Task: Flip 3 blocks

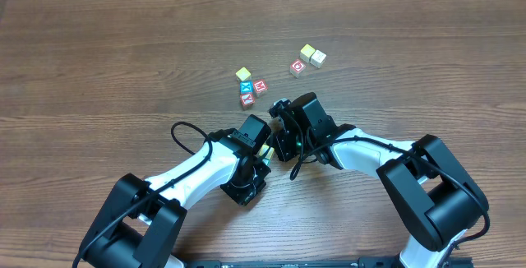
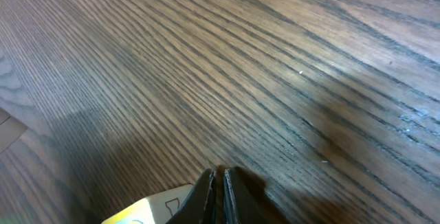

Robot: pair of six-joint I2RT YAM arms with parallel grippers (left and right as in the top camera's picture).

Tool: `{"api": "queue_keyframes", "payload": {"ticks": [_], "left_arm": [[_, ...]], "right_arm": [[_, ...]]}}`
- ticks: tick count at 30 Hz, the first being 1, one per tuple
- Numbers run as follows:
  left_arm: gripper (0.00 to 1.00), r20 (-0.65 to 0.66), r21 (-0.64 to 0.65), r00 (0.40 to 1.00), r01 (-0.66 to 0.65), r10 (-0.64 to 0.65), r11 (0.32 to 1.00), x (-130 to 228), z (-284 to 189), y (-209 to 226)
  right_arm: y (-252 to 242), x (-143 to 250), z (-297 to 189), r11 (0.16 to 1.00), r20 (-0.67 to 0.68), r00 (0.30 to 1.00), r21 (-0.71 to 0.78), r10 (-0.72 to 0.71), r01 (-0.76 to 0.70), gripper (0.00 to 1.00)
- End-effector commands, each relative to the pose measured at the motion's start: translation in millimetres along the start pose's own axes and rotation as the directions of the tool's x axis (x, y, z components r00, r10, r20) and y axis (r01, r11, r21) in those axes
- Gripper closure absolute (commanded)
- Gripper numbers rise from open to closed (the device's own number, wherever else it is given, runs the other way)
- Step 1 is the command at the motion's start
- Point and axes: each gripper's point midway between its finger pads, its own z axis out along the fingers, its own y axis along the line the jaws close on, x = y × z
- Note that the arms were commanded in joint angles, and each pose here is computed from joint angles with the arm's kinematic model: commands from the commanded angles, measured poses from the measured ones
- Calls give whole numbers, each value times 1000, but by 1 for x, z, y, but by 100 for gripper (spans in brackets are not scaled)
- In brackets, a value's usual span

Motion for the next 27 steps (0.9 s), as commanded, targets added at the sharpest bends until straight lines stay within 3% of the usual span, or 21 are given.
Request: {"api": "queue_keyframes", "payload": {"ticks": [1, 27], "left_arm": [[96, 22, -25, 1000, 12, -11, 1000, -3, 3, 5], [96, 42, -30, 999, 3, -2, 1000, -6, 3, 6]], "right_arm": [[-9, 21, 10, 999, -64, 997, 13, 39, -38, 92], [-24, 19, 9, 992, -52, 995, 93, 85, -80, 92]]}}
